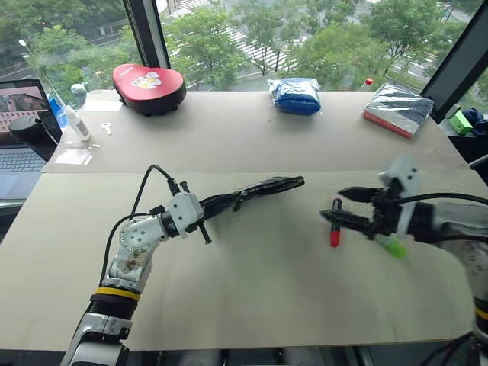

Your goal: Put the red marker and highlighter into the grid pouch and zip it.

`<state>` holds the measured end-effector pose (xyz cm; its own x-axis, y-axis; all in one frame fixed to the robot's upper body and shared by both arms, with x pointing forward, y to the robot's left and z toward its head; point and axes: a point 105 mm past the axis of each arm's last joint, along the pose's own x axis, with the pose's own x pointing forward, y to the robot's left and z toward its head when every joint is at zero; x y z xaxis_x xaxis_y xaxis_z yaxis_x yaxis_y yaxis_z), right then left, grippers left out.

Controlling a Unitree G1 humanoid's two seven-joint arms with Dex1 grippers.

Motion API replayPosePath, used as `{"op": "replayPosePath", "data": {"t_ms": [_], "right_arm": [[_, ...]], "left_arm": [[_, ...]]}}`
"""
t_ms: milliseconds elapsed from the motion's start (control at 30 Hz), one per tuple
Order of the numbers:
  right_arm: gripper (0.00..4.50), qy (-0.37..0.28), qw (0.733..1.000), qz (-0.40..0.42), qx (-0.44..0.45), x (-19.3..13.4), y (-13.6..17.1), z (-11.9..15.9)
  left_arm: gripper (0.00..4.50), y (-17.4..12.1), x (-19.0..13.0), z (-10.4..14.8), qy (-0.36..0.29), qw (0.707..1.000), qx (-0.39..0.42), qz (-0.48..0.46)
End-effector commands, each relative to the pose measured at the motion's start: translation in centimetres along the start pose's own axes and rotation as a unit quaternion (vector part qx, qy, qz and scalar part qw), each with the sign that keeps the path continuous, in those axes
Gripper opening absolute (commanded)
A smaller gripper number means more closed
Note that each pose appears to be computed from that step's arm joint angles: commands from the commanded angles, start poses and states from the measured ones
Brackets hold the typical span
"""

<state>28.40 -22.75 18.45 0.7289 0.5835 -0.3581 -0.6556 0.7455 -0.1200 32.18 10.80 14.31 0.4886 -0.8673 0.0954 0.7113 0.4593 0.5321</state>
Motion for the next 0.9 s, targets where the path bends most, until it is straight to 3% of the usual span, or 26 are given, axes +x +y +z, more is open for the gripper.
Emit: {"op": "replayPosePath", "data": {"t_ms": [33,267,900], "right_arm": [[4.03,0.032,0.997,-0.068,-0.009,-3.1,-3.0,-1.8],[4.03,0.105,0.988,-0.107,0.044,-5.7,-5.8,-7.5],[4.03,0.139,0.987,-0.071,0.041,-1.6,-6.0,-10.1]], "left_arm": [[0.00,0.1,0.2,0.6,-0.019,1.000,0.018,-0.010],[0.00,-1.9,-0.5,-0.1,-0.019,0.999,-0.002,-0.031],[0.00,-1.9,-2.2,0.4,-0.015,1.000,-0.010,0.007]]}}
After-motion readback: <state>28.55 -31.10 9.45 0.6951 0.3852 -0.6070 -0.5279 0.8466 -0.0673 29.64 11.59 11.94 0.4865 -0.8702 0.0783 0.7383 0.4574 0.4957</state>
